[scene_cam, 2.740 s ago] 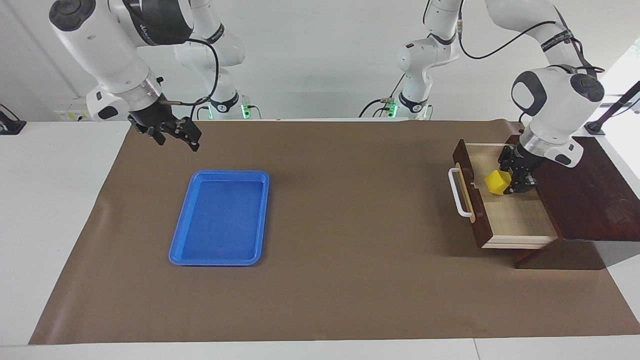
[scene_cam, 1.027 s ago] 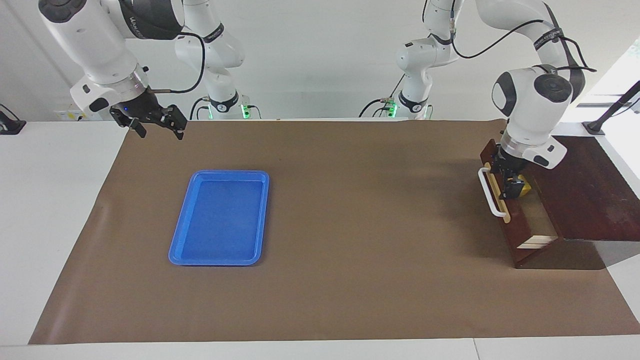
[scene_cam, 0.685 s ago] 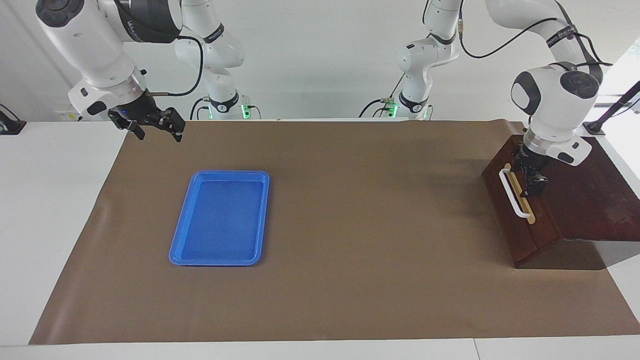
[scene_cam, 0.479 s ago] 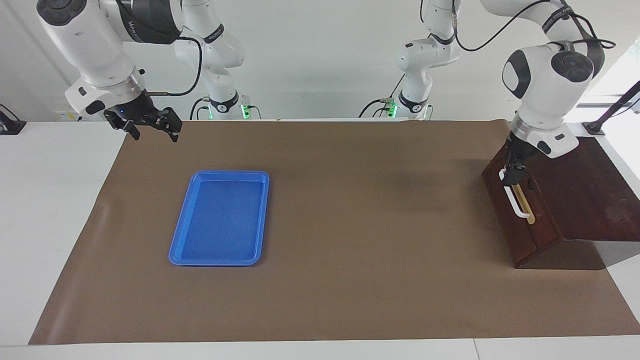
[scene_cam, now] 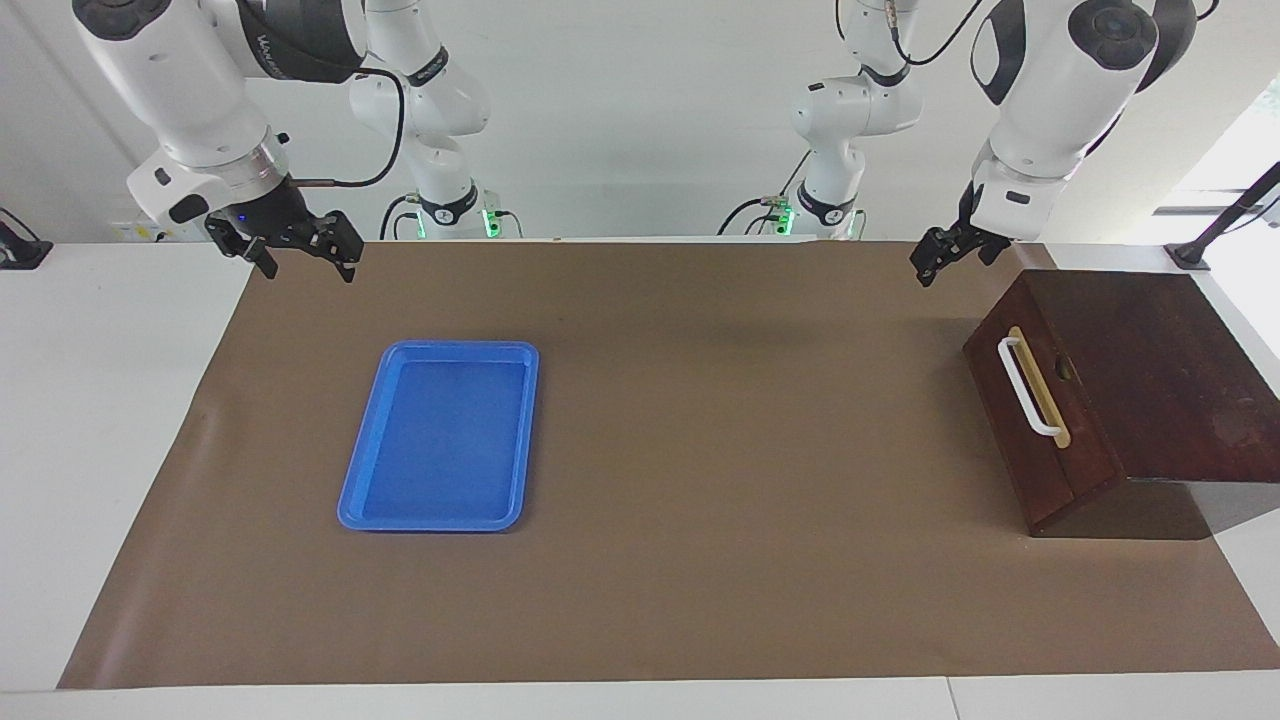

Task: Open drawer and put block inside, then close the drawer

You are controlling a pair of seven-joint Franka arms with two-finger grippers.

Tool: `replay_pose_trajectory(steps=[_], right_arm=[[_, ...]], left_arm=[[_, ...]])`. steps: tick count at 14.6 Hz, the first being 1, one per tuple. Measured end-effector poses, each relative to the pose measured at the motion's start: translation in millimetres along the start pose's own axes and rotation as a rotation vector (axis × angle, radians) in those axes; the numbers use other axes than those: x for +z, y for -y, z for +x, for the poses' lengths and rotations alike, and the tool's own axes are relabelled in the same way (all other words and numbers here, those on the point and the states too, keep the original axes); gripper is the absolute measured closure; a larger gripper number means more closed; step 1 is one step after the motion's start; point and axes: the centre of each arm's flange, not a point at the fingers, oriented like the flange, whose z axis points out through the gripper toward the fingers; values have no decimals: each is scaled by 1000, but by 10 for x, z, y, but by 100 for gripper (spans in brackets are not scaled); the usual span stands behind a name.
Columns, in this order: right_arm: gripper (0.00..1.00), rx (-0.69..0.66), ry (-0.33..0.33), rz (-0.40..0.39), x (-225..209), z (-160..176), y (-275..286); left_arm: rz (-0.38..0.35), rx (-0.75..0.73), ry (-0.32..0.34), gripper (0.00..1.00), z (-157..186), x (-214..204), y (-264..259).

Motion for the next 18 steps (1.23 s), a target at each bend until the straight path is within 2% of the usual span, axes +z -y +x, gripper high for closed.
replay_pose_trajectory(steps=[3,9,11,18], right_arm=[[0,-1,0,0,-2,0,4],[0,-4,-12,0,-19,7,18],[0,-4,-12,0,-19,7,18],[0,-4,-12,0,-19,7,18]], left_arm=[[-58,46,16,0,144,-165,-57],[-60,114,-1,0,27,-315,-263],[-61,154,-10,0,6,-360,-225],[-67,134,-13,0,61,-380,63]])
